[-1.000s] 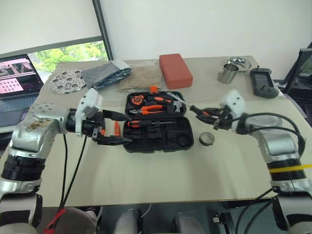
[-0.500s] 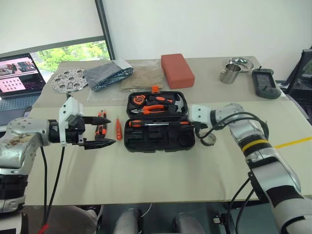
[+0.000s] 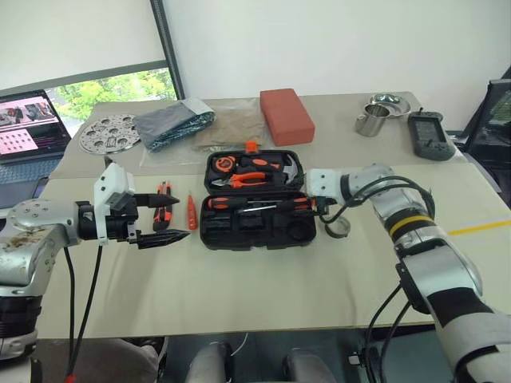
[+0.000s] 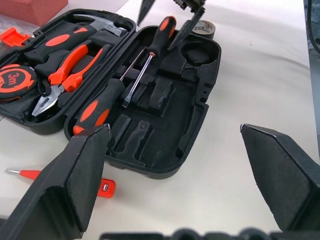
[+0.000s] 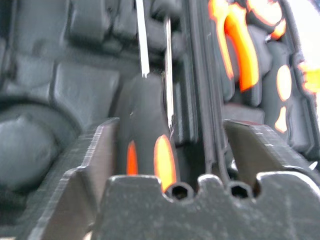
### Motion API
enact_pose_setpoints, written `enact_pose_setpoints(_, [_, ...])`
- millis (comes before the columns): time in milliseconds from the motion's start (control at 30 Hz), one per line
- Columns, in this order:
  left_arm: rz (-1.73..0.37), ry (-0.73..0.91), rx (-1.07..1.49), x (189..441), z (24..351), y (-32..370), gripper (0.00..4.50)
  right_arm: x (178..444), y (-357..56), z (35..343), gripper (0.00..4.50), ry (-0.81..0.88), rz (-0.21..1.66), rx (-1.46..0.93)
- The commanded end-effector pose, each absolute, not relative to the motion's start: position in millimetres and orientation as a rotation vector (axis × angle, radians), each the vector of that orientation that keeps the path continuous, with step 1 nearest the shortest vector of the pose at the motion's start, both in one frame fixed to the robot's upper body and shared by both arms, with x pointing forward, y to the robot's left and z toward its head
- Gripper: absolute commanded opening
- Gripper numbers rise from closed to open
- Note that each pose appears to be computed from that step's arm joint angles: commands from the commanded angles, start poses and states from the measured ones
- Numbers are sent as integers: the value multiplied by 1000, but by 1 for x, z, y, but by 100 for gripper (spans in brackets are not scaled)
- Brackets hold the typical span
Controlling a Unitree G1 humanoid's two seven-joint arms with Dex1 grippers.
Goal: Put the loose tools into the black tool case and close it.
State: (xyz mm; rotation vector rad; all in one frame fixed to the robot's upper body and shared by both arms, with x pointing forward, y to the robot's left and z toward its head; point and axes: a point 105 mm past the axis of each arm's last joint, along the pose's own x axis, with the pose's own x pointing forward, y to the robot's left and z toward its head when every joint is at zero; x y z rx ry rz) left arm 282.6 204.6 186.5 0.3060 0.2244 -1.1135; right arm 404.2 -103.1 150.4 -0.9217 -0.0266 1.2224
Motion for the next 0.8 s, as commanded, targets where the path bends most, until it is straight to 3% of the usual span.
enact_pose_setpoints(33, [-1114,191,337,283,196,204,450,408,-106,190,446,-138,1179,-758])
enact_pose_setpoints(267, [-1127,190,342,287,197,202,450,410,-130,215,446,-160,1081,-440])
enact_pose_setpoints(467, [-1141,185,341,288,197,199,450,409,-163,187,281,-35,911,-415])
enact_pose_setpoints(533, [-1149,180,336,288,198,198,450,410,-174,181,195,-12,826,-434])
enact_pose_setpoints(700, [-1161,184,331,287,196,196,450,403,-187,170,30,33,671,-461])
enact_pose_setpoints(733, [-1163,186,331,287,196,196,450,401,-187,167,3,44,645,-466])
enact_pose_setpoints(800, [-1166,189,330,288,194,195,450,397,-185,161,3,64,582,-458])
